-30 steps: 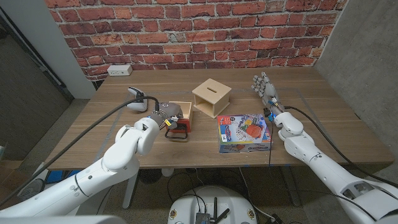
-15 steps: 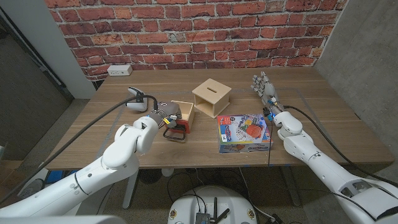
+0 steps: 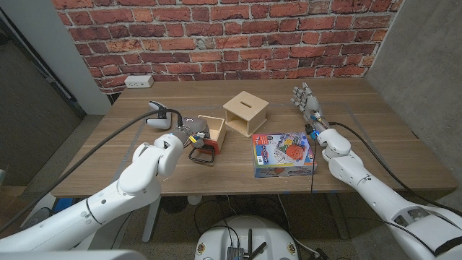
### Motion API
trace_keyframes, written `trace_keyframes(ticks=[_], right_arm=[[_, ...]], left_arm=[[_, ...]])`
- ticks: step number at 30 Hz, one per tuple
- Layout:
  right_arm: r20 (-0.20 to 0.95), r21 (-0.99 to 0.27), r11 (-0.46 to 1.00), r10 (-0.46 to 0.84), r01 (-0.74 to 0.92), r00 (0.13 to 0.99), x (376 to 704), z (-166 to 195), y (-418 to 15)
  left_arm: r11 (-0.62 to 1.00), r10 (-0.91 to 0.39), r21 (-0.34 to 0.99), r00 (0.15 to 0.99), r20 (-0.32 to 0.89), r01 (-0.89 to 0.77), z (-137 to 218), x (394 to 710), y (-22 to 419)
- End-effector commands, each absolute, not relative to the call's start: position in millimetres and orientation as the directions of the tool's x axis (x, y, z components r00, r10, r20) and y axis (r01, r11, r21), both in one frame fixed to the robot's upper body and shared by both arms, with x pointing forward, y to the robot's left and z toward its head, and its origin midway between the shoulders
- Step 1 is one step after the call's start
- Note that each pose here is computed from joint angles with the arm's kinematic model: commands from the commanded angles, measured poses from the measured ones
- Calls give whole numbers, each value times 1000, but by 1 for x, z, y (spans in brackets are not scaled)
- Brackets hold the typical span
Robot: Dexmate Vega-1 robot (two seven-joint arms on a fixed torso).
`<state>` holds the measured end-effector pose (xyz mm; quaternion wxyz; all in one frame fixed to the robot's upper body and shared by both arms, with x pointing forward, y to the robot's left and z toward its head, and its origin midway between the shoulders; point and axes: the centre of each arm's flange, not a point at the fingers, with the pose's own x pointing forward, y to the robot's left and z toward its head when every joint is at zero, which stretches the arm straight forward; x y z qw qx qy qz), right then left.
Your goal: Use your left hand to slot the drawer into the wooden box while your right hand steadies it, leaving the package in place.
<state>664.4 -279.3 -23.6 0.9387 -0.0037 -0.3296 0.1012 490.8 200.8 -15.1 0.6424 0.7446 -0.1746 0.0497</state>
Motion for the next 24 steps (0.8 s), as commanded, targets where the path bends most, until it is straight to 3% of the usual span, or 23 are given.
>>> trace_keyframes(ticks=[1,24], right_arm=[[619,-74,979,195,-191,761,668,-22,-280],[627,-109,978,208,-180,750,660,-14,-281]], left_arm=[[-95,-223,944,931,288,-315,-4,487,203],[-92,-298,955,923,244,-282,13,491,206]])
